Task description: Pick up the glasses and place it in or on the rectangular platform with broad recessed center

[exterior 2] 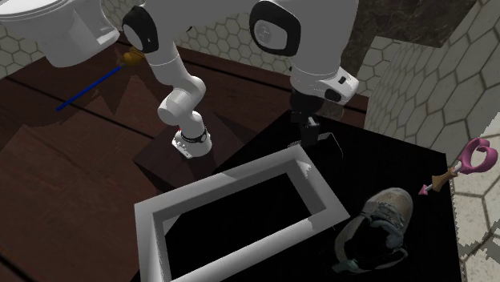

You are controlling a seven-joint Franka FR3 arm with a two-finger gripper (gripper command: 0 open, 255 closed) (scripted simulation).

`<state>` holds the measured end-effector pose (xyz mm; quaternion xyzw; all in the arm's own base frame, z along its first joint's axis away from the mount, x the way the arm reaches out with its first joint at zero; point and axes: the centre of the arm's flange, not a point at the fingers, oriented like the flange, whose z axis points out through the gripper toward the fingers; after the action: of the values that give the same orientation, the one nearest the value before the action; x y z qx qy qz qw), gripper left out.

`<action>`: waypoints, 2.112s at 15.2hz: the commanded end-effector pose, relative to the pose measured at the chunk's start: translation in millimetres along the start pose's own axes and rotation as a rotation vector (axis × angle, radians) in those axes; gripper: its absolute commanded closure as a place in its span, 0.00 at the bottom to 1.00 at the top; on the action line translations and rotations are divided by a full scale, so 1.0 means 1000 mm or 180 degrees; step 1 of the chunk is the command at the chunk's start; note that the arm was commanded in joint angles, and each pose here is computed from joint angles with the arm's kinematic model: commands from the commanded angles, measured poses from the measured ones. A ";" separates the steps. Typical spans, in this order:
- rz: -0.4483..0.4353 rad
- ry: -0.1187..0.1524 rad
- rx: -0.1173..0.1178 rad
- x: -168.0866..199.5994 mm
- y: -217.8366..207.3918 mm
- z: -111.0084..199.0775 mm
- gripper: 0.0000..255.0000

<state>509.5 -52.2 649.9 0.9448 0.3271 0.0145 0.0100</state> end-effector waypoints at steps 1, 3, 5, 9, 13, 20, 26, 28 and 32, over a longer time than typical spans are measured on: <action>-0.0255 0.0041 0.0028 0.022 0.018 -0.007 0.00; -0.0255 0.0041 0.0028 0.022 0.018 0.004 0.00; -0.0255 0.0041 0.0028 0.022 0.017 0.014 0.00; -0.0255 0.0041 0.0028 0.022 0.017 0.033 0.00; -0.0255 0.0041 0.0028 0.022 0.017 0.033 0.00; -0.0255 0.0041 0.0028 0.022 0.017 0.033 1.00; -0.0255 0.0041 0.0028 0.022 0.017 0.033 1.00; -0.0255 0.0041 0.0028 0.022 0.017 0.028 1.00; -0.0255 0.0041 0.0028 0.023 0.018 0.007 1.00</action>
<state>538.9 -52.3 638.3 0.9309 0.3647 0.0189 0.0044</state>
